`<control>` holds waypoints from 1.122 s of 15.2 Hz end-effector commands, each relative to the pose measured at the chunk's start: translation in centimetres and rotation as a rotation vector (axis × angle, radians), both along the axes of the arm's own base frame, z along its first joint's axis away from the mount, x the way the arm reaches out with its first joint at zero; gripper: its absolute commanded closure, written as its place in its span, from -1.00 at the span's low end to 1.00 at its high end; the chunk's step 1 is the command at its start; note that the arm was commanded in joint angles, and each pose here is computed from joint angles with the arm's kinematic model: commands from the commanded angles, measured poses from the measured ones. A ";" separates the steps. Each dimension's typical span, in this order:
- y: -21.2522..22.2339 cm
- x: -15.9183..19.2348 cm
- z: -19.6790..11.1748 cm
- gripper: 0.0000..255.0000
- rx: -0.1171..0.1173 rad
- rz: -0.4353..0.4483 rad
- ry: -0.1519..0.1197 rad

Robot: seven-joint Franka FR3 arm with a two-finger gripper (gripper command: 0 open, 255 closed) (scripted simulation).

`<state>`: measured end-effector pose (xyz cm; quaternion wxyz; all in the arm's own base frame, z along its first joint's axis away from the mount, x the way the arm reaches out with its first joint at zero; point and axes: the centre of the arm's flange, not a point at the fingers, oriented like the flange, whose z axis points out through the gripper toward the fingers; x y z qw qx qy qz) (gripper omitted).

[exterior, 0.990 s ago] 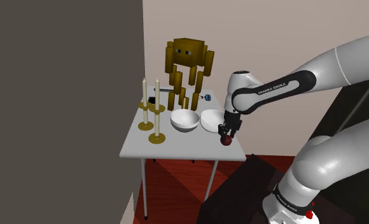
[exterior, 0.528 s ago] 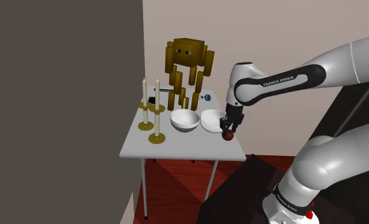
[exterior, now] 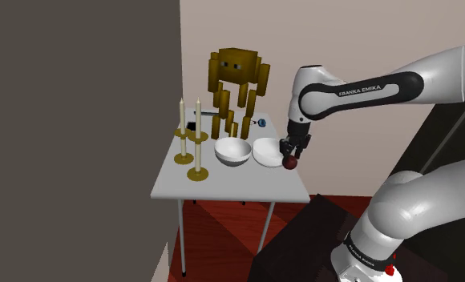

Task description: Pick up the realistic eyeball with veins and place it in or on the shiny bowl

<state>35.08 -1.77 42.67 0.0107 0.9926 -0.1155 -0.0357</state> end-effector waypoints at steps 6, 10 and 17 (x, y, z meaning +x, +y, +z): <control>-2.3 3.1 2.1 1.00 0.000 0.000 0.000; -5.4 7.4 2.4 1.00 0.000 0.000 0.000; -11.0 14.7 3.1 1.00 0.000 0.000 0.000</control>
